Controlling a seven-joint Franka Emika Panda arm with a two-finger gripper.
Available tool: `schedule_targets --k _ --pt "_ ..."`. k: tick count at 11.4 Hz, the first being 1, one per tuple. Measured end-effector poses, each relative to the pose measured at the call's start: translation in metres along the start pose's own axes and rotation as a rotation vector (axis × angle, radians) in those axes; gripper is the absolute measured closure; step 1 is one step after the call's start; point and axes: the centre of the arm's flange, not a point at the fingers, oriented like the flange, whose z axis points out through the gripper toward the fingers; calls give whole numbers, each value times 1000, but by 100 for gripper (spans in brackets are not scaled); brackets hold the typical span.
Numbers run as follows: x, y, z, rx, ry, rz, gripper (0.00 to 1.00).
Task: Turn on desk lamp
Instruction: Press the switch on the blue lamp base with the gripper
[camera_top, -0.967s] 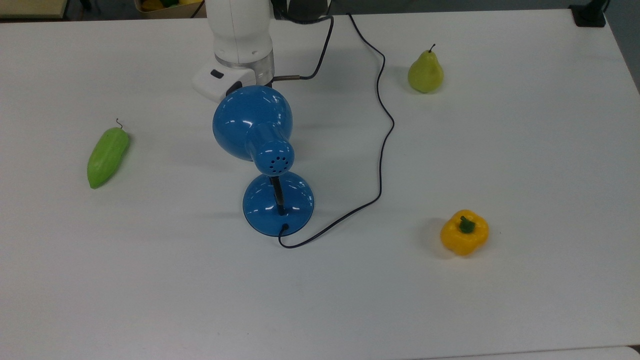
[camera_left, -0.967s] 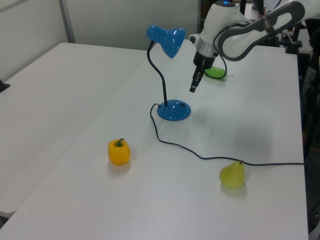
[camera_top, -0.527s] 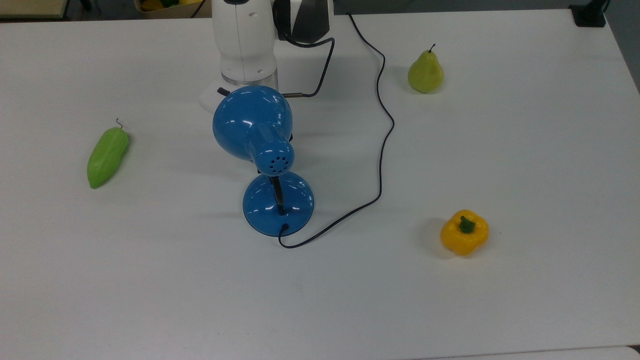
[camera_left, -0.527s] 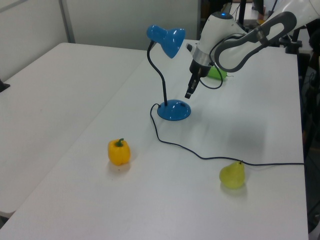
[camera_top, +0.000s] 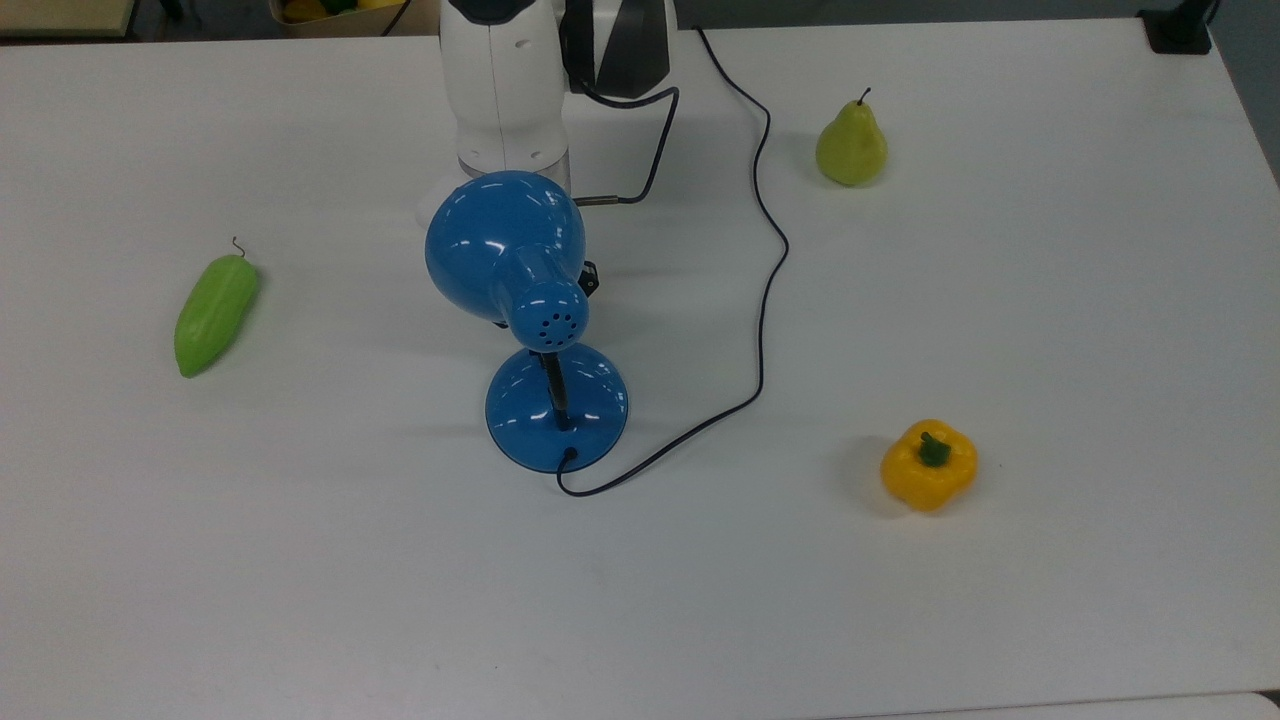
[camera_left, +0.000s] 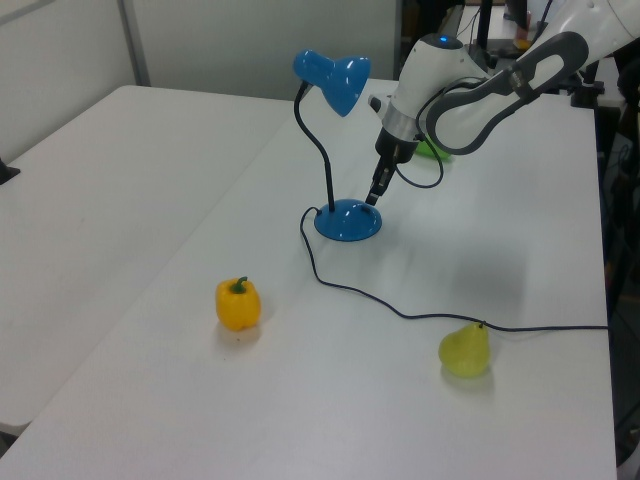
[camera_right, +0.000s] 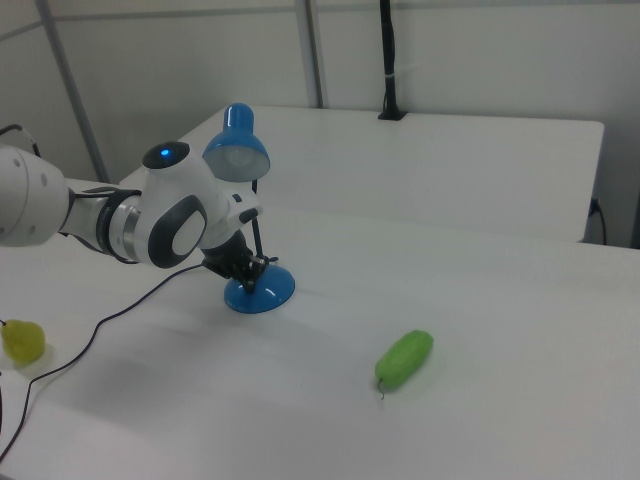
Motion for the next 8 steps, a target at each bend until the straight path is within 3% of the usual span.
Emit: schedule_targets --k 8 --pt "3 -6 7 -3 42 -8 99"
